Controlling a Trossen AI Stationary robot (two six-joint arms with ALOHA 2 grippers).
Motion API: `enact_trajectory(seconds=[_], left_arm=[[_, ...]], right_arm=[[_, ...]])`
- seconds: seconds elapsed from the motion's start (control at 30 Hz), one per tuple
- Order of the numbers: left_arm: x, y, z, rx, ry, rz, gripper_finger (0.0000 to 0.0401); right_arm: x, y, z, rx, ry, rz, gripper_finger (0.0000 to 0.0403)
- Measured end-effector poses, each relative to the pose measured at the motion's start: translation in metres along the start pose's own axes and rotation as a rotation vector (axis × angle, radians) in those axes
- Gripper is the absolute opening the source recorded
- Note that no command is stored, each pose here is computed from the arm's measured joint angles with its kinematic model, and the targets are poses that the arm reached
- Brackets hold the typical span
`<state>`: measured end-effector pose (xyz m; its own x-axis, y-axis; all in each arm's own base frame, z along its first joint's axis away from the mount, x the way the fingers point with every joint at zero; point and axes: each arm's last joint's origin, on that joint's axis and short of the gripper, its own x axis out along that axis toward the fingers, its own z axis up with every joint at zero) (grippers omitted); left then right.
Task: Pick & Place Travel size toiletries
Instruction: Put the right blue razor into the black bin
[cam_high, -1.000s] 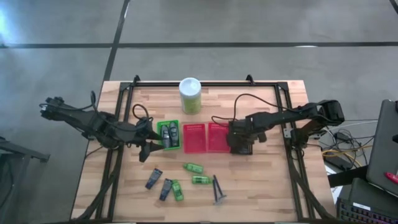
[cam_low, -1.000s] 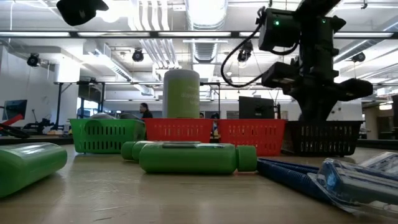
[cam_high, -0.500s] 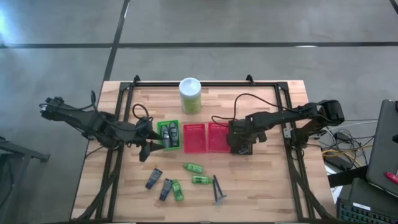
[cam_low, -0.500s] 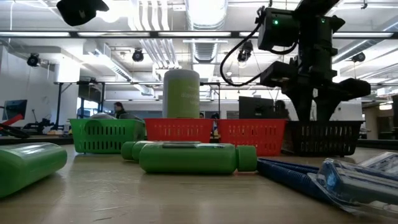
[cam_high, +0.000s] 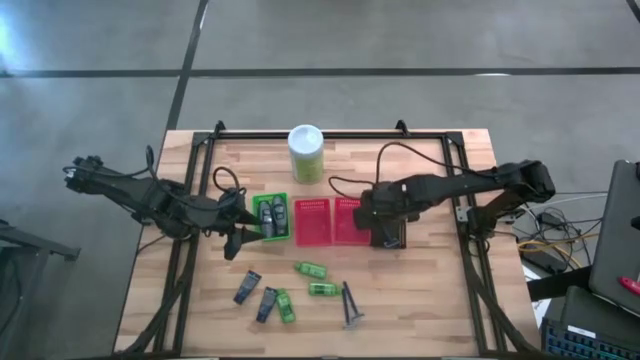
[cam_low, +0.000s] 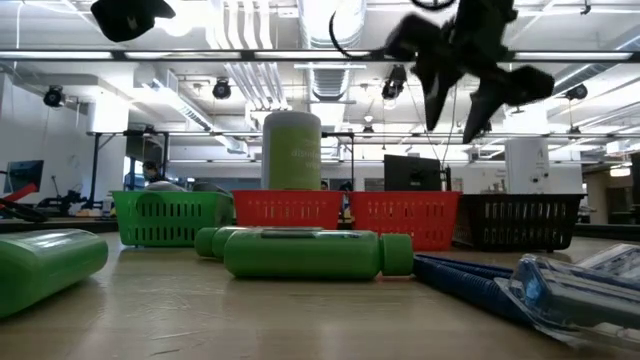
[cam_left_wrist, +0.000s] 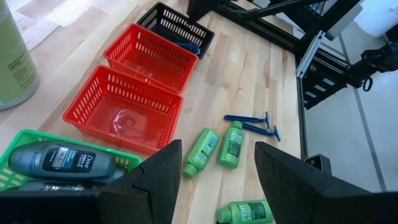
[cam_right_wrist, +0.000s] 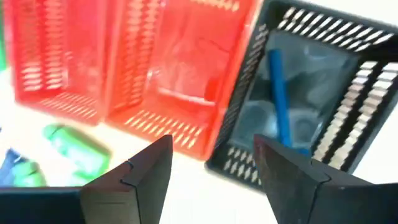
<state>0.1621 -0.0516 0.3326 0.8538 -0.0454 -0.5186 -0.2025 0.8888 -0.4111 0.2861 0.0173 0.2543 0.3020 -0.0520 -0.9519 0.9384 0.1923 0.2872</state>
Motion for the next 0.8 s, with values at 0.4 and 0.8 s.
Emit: enact_trajectory(seconds=[0.4,0.8], left_arm=[[0.000,0.000,0.000,0.015,0.002,0.001,0.0206],[0.001,0.001,-0.001,0.030,0.013,0.007,0.0206]], right_arm=[[0.010,0.038,-0.067,-0.109,0.197,0.115,0.0200],[0.088,0.085,-0.132,-0.190,0.321,-0.039,0.0185]])
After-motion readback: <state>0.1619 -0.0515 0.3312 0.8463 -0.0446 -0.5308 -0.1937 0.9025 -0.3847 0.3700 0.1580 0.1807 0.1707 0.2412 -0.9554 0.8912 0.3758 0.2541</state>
